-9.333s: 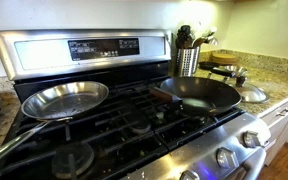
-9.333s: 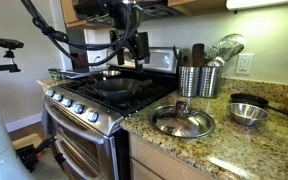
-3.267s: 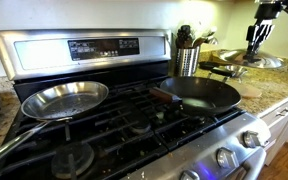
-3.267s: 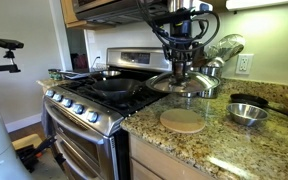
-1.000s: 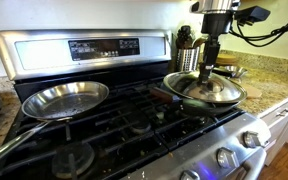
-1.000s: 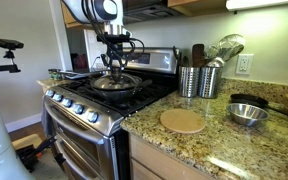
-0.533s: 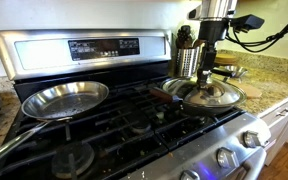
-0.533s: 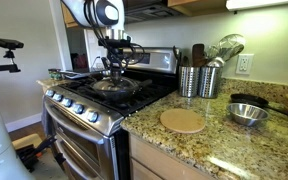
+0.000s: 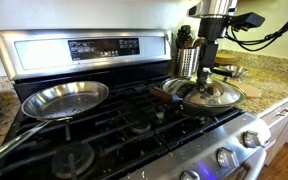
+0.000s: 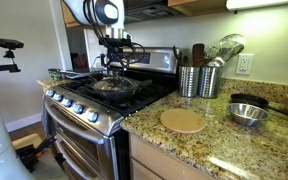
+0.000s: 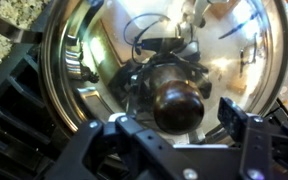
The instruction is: Get the lid from the countertop and place it on the pot that is on the right front plate of the stove
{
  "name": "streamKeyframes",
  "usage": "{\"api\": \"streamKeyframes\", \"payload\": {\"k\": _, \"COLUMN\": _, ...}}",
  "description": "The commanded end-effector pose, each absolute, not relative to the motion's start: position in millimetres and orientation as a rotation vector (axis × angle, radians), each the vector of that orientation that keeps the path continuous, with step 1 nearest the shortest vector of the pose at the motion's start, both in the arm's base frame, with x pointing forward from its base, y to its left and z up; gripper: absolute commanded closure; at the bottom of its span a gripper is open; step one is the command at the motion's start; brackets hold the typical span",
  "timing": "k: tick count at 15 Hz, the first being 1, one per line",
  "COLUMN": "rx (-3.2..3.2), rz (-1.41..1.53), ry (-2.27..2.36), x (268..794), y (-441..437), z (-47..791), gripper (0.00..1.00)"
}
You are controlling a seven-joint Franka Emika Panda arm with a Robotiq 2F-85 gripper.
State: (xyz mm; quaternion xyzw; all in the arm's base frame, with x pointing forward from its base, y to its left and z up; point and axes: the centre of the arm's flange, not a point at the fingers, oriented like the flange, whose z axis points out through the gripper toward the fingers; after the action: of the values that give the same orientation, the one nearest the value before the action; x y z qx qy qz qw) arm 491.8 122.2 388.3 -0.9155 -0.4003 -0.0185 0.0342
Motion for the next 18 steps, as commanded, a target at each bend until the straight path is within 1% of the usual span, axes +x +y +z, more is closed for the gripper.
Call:
{"api": "streamKeyframes", "payload": {"k": 1, "rx": -2.815, "rz": -0.057, "ry": -1.231, "x": 491.8, "y": 122.2, "z": 388.3, "gripper": 0.16}}
{"api": "streamKeyframes", "payload": {"k": 10, "rx": -2.815, "rz": -0.057, "ry": -1.232, "x": 491.8, "y": 122.2, "z": 388.2, "gripper": 0.16}}
{"api": "streamKeyframes", "payload": {"k": 11, "rx": -2.815, "rz": -0.057, "ry": -1.232, "x": 491.8, "y": 122.2, "z": 388.2, "gripper": 0.04}}
{"api": "streamKeyframes", "payload": {"k": 13, "rx": -2.817, "rz": -0.086, "ry": -1.232, "x": 487.2, "y": 124.1, "z": 404.6, "gripper": 0.0}}
{"api": "streamKeyframes", "payload": {"k": 18, "rx": -2.834, "rz": -0.193, "ry": -1.235, "x": 466.5, "y": 127.3, "z": 449.5, "gripper": 0.0}}
